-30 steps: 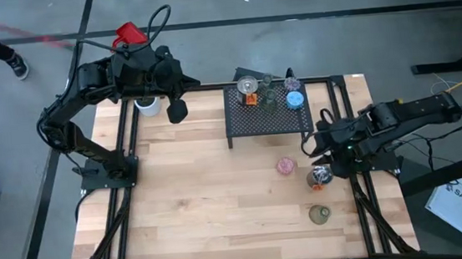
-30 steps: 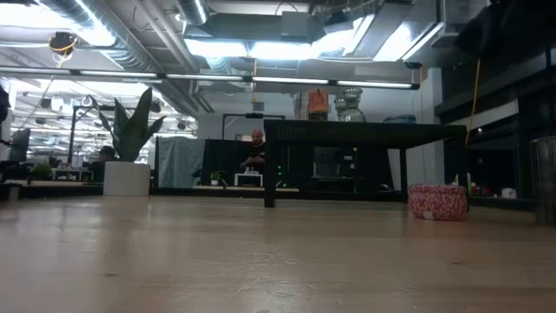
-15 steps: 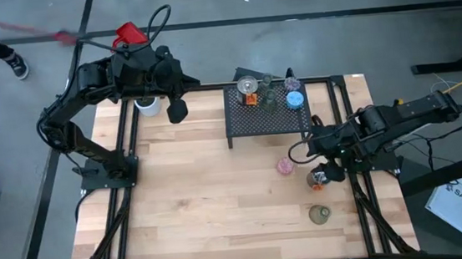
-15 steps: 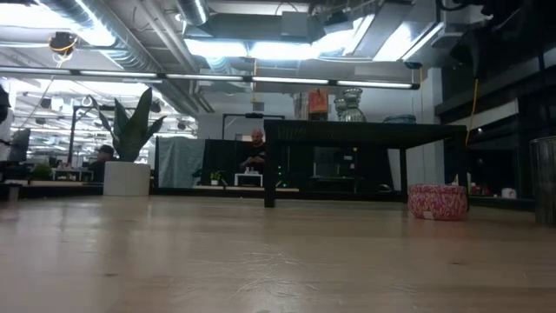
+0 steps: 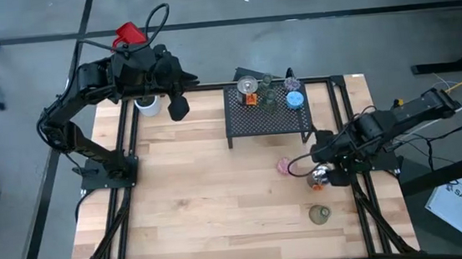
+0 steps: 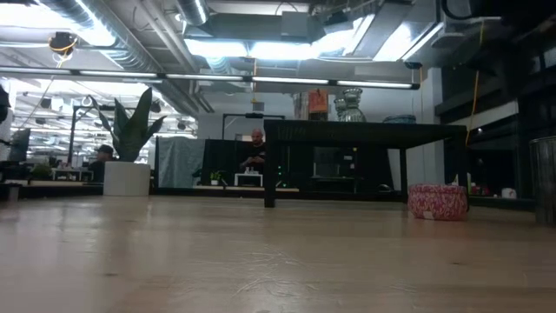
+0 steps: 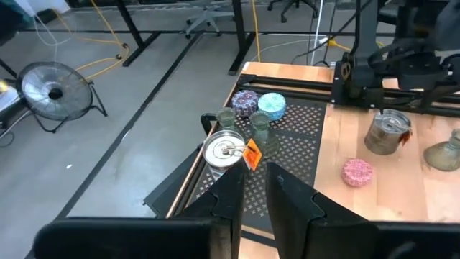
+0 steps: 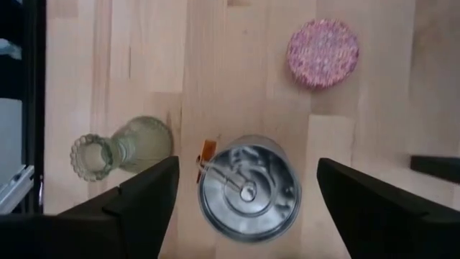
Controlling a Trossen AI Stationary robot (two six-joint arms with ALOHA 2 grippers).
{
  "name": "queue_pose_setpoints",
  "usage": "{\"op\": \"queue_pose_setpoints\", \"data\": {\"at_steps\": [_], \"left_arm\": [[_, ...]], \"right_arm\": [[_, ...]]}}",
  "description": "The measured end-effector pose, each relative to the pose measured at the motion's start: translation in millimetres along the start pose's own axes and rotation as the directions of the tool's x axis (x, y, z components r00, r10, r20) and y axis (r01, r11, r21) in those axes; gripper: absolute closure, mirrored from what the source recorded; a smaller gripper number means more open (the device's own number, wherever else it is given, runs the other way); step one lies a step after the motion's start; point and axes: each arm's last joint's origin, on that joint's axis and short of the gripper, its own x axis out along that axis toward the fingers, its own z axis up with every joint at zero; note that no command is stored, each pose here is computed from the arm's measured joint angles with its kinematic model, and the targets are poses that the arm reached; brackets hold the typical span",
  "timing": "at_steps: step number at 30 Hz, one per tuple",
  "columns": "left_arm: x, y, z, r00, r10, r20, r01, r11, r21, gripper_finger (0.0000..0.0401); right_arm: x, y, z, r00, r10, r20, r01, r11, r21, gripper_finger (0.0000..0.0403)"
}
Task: Pick & Place candle stick holders
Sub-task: Put the silver scented candle on the shelf aligned with other silver scented candle
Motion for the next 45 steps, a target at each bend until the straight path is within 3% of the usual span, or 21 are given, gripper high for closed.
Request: {"op": "queue_pose_setpoints", "data": {"at_steps": [7,38,45], "left_arm": [[0,0,0,1.0,0.0,0.0,0.0,1.0,0.0,0.0329],[0,0,0,1.0,0.01,-0.001,-0.01,1.0,-0.014,0.0256],[0,0,0,1.0,0.01,-0.001,-0.01,0.999,-0.037,0.0246]], "right_arm": [[3,4,-2,0.999,-0.004,-0.039,0.004,1.0,-0.002,0.0053],[14,19,-7,0.987,-0.024,-0.158,0.016,0.998,-0.054,0.0052],[21,19,-6,0.976,-0.05,-0.214,0.049,0.999,-0.01,0.0045]]}}
